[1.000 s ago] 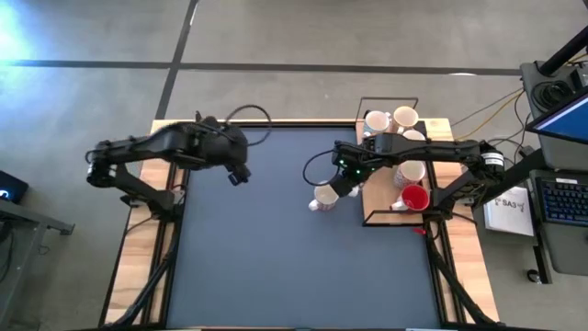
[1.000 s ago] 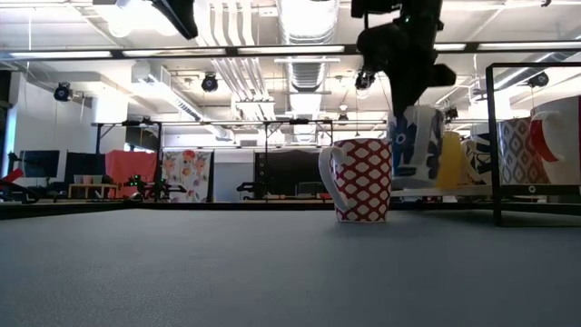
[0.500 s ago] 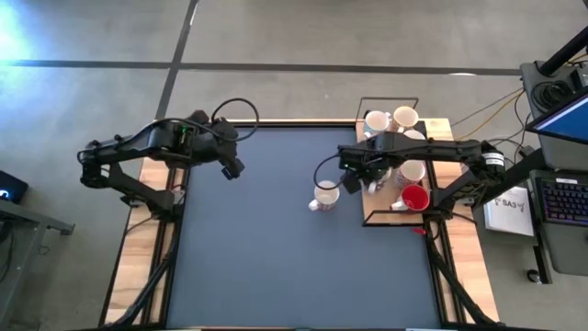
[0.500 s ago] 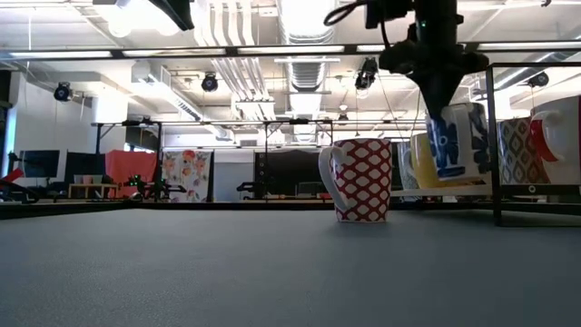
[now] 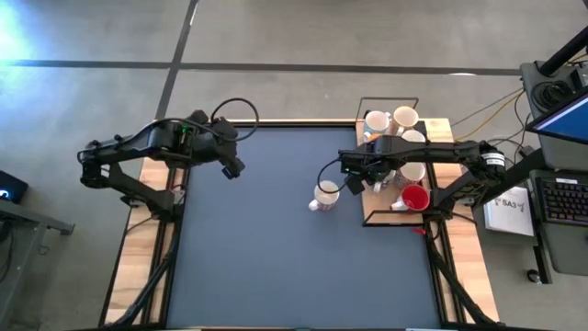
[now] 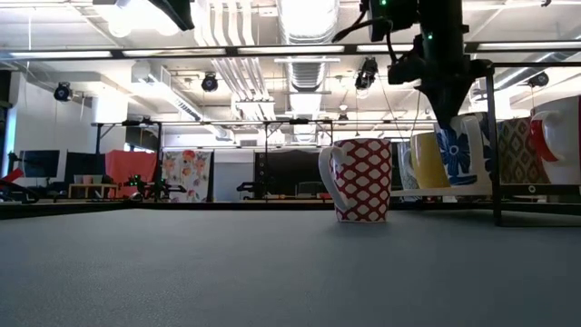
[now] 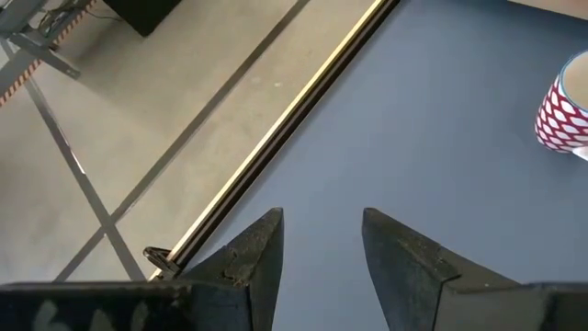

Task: Place coffee mugs
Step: Put the blue cup on the shelf aligned with the gray cup

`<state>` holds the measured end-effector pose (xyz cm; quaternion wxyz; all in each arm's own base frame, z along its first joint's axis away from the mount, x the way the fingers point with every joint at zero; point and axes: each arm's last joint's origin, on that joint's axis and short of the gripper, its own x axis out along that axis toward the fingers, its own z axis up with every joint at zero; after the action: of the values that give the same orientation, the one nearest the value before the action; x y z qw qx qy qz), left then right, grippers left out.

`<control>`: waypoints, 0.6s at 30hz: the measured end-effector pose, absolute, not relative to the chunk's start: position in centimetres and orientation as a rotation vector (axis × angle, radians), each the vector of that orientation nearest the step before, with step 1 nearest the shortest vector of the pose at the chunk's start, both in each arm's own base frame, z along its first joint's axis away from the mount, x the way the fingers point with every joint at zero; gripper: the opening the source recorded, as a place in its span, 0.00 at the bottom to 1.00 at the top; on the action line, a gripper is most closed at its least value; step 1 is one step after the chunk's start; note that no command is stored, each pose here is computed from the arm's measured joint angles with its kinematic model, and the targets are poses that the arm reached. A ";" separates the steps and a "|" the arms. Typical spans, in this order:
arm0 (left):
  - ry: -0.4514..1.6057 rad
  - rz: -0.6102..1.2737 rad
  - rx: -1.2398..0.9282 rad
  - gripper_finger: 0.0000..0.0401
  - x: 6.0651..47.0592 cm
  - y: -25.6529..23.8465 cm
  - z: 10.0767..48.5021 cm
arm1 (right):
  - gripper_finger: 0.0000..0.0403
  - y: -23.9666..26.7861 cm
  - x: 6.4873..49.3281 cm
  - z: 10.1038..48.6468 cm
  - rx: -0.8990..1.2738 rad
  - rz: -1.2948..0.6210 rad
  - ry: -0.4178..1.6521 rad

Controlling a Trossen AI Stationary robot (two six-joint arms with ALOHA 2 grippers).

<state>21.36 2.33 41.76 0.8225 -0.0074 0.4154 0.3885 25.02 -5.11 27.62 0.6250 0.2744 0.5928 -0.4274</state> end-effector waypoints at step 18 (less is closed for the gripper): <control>0.851 0.858 -0.080 0.33 21.4 2.3 41.8 | 0.03 -5.1 24.9 28.2 0.606 -0.921 1.367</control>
<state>21.38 2.33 41.77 0.8222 -0.0375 0.3999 0.4032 24.94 -5.06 28.22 0.6388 0.2656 0.5989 -0.4034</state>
